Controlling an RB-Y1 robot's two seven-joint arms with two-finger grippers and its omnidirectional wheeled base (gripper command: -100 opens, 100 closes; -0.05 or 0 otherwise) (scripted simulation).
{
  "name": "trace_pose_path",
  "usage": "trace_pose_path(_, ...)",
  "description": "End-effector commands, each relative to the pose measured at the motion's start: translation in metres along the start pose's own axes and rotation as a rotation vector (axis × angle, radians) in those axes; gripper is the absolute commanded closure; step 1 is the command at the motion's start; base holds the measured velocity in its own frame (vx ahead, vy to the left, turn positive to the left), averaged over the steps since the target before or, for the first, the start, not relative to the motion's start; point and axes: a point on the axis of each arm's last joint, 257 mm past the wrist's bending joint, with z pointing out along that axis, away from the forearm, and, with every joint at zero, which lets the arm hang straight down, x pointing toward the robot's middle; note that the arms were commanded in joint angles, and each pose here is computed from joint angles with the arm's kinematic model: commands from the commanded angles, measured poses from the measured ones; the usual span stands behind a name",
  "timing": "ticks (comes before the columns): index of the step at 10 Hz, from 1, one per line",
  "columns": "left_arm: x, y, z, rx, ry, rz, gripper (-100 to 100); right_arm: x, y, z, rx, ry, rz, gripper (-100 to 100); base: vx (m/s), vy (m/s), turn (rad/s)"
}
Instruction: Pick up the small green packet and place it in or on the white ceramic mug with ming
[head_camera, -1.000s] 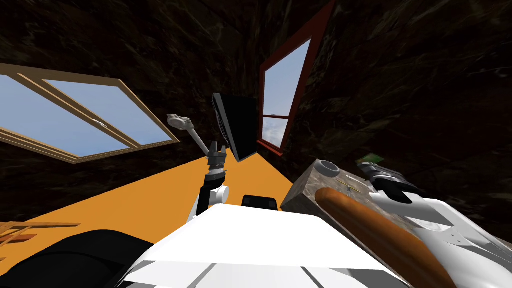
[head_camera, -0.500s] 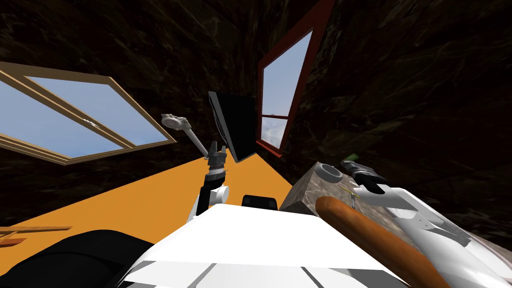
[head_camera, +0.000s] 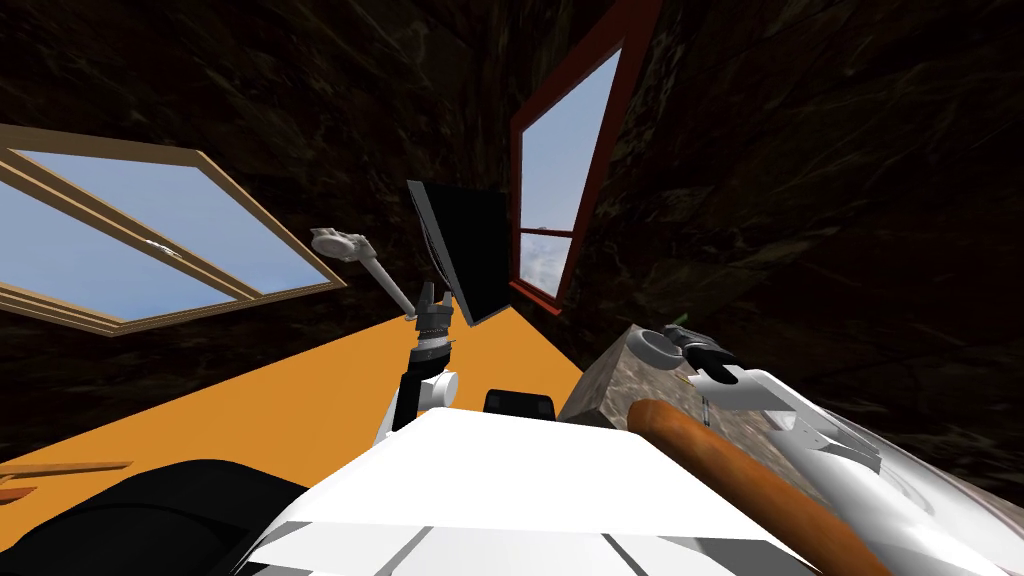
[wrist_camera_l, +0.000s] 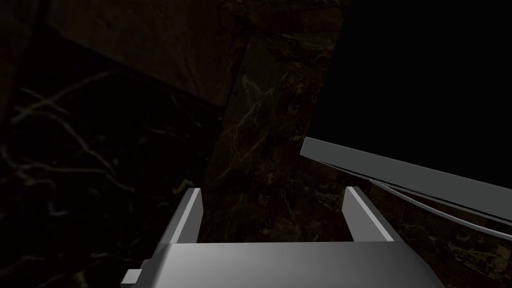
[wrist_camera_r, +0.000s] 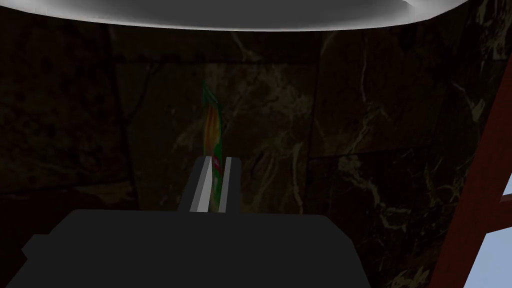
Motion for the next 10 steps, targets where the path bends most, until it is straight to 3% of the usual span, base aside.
trace_pose_path(1, 0.0, 0.0, 0.0, 0.0, 0.0, 0.0, 0, 0.017, 0.006, -0.001, -0.009, 0.031, -0.003, 100, -0.011, 0.004, -0.024)
trace_pose_path(2, 0.0, 0.0, 0.0, 0.0, 0.0, 0.0, 0, 0.009, 0.006, 0.0, -0.006, 0.018, -0.002, 100, -0.009, 0.008, -0.003)
trace_pose_path(3, 0.0, 0.0, 0.0, 0.0, 0.0, 0.0, 0, 0.011, 0.006, -0.001, -0.005, 0.023, -0.002, -100, 0.0, 0.0, 0.0)
trace_pose_path(7, 0.0, 0.0, 0.0, 0.0, 0.0, 0.0, 0, 0.011, 0.006, -0.001, -0.005, 0.023, -0.002, -100, 0.0, 0.0, 0.0)
trace_pose_path(8, 0.0, 0.0, 0.0, 0.0, 0.0, 0.0, 0, 0.011, 0.006, -0.001, -0.005, 0.023, -0.002, 0, 0.0, 0.0, 0.0)
trace_pose_path(9, 0.0, 0.0, 0.0, 0.0, 0.0, 0.0, 0, -0.001, 0.003, 0.0, 0.001, 0.02, 0.0, -100, -0.013, 0.0, 0.052)
trace_pose_path(10, 0.0, 0.0, 0.0, 0.0, 0.0, 0.0, 0, -0.006, 0.002, 0.0, 0.004, 0.02, 0.001, -100, -0.024, -0.003, 0.044)
